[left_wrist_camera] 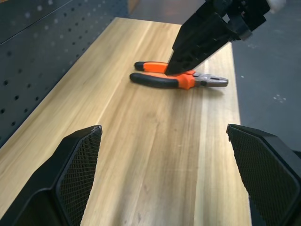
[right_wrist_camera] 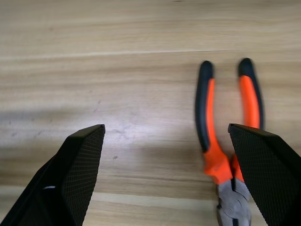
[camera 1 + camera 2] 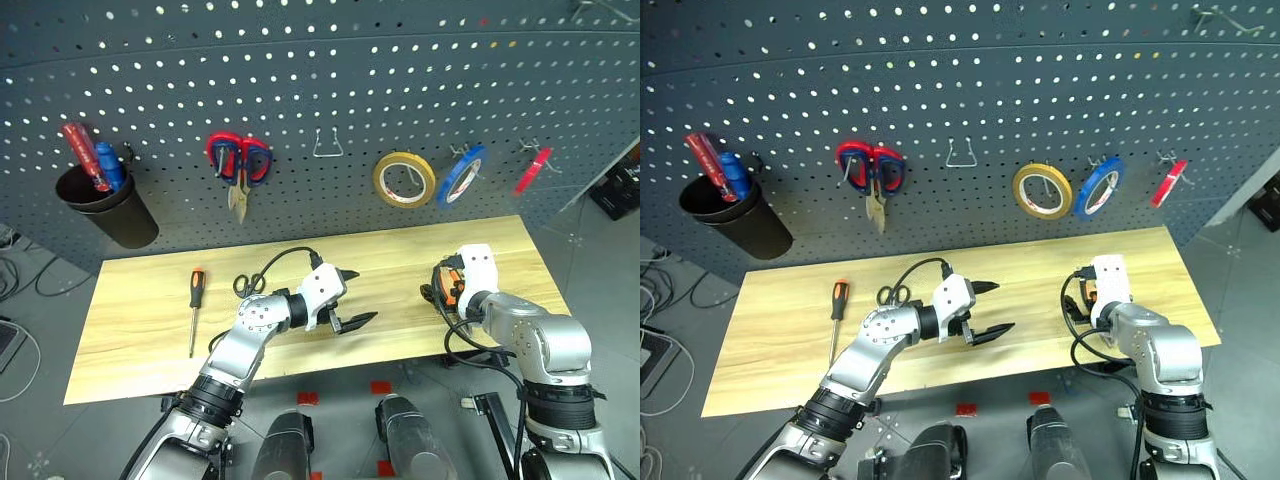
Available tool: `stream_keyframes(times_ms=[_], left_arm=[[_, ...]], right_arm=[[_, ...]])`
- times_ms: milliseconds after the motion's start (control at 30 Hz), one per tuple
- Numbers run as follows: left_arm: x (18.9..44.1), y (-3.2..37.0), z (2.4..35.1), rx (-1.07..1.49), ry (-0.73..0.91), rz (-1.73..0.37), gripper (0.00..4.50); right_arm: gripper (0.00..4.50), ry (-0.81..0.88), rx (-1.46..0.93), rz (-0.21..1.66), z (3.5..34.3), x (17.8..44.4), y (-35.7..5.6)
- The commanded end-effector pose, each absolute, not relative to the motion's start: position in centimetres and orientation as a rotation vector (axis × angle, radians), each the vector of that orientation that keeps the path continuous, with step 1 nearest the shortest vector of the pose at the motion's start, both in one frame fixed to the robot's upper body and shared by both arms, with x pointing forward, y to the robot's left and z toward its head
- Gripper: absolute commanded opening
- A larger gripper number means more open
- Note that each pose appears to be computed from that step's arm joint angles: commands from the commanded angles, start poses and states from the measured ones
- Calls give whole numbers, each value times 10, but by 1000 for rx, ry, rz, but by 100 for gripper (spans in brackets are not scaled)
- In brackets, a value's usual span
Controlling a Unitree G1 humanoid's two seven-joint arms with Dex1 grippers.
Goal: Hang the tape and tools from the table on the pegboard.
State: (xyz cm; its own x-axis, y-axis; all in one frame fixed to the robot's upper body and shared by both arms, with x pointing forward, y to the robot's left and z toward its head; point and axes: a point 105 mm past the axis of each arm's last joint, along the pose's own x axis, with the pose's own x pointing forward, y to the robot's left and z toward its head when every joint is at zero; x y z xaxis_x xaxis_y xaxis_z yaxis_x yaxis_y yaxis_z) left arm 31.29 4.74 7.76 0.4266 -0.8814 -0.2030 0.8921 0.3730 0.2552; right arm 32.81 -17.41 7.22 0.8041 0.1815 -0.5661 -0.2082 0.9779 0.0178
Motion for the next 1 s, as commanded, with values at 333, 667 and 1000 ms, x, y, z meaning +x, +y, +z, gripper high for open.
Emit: stream_keyframes(times_ms=[333,667,1000], left_arm=[[306,36,96,324,-33,-1131,450],[309,25,104,329,-58,-1157,450],[311,0,115,319,-99,-1215,450]], right_arm=[[449,587,-115,166,76,339,-199],[449,655,-23,107,54,338,-213],[449,659,-15,85,48,343,-220]])
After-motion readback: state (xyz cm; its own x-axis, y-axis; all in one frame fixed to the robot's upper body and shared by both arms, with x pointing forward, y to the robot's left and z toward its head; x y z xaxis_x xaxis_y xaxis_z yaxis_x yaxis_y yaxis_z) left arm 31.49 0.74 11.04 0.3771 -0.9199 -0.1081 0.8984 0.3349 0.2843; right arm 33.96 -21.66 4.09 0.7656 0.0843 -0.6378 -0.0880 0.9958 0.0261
